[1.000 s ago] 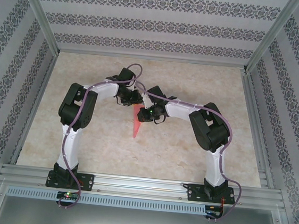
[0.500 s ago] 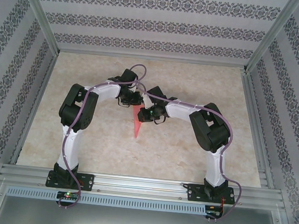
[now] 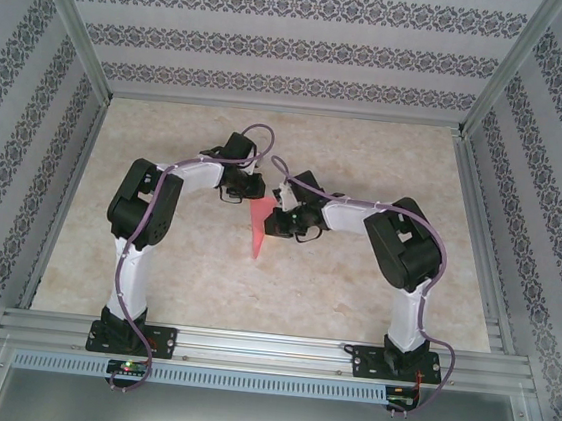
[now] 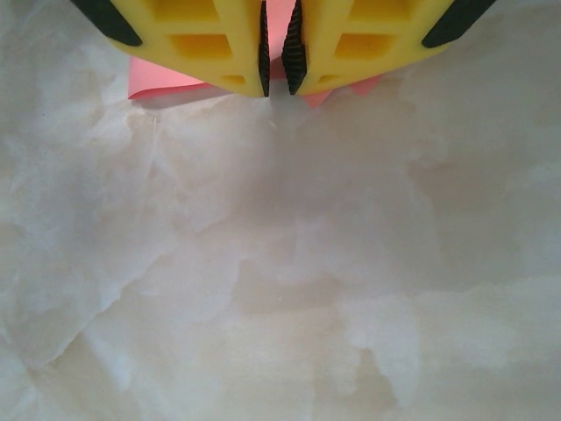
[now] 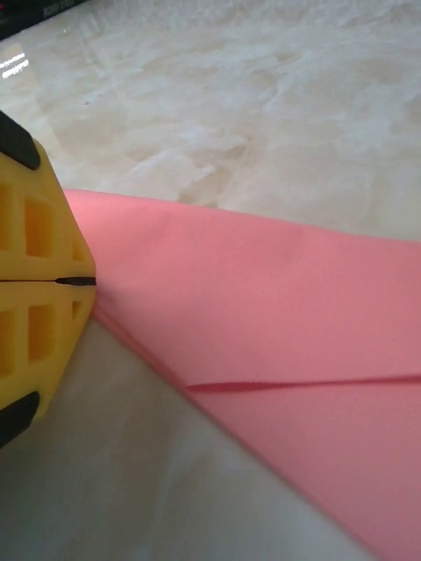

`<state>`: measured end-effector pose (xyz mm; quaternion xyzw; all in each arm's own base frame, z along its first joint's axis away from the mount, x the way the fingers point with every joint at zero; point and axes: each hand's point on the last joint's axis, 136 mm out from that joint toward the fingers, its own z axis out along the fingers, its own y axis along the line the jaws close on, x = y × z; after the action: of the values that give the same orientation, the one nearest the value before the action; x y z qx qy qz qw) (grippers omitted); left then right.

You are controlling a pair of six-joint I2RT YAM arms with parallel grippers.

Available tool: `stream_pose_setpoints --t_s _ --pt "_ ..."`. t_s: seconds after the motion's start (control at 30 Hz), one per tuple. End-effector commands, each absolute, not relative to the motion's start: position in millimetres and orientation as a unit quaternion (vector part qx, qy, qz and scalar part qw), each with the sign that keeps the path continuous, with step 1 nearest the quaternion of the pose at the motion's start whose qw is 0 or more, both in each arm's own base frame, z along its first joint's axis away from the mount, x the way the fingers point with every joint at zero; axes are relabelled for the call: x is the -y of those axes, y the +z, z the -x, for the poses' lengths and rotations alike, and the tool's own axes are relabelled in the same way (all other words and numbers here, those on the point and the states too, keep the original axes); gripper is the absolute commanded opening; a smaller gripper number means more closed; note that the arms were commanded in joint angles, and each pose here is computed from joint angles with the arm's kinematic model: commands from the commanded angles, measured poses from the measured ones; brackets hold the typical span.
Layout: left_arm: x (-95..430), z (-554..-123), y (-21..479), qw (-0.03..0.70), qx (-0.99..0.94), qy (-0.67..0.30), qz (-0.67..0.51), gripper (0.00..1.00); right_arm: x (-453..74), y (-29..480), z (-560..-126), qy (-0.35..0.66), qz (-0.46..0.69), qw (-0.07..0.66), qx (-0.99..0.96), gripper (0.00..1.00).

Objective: Fold a paper plane with a square sheet of paper (pick it up from the middle)
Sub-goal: Fold the wing for the fifth time at the center of the table.

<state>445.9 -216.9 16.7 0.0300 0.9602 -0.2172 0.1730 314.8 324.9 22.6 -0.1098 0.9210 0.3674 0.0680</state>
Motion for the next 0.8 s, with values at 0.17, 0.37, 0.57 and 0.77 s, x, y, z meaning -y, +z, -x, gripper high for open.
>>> stream_pose_setpoints --t_s 0.17,0.37,0.57,0.77 --pt "179.1 -409.4 -54.0 0.093 -0.985 -0.143 -0.017 0.2 -336.6 89.7 -305.8 0.429 0.104 0.098 -0.892 0.06" --pt "179.9 -409.3 -55.3 0.091 -0.985 -0.146 -0.017 0.2 -356.2 83.7 -295.1 0.458 0.095 0.07 -0.881 0.06" --pt "180.7 -408.6 -56.6 0.088 -0.985 -0.15 -0.018 0.2 -363.6 61.9 -302.9 0.447 0.092 0.057 -0.888 0.05" --pt "180.2 -409.3 -56.2 0.086 -0.985 -0.149 -0.02 0.2 -357.9 35.1 -306.2 0.419 0.085 0.041 -0.903 0.05"
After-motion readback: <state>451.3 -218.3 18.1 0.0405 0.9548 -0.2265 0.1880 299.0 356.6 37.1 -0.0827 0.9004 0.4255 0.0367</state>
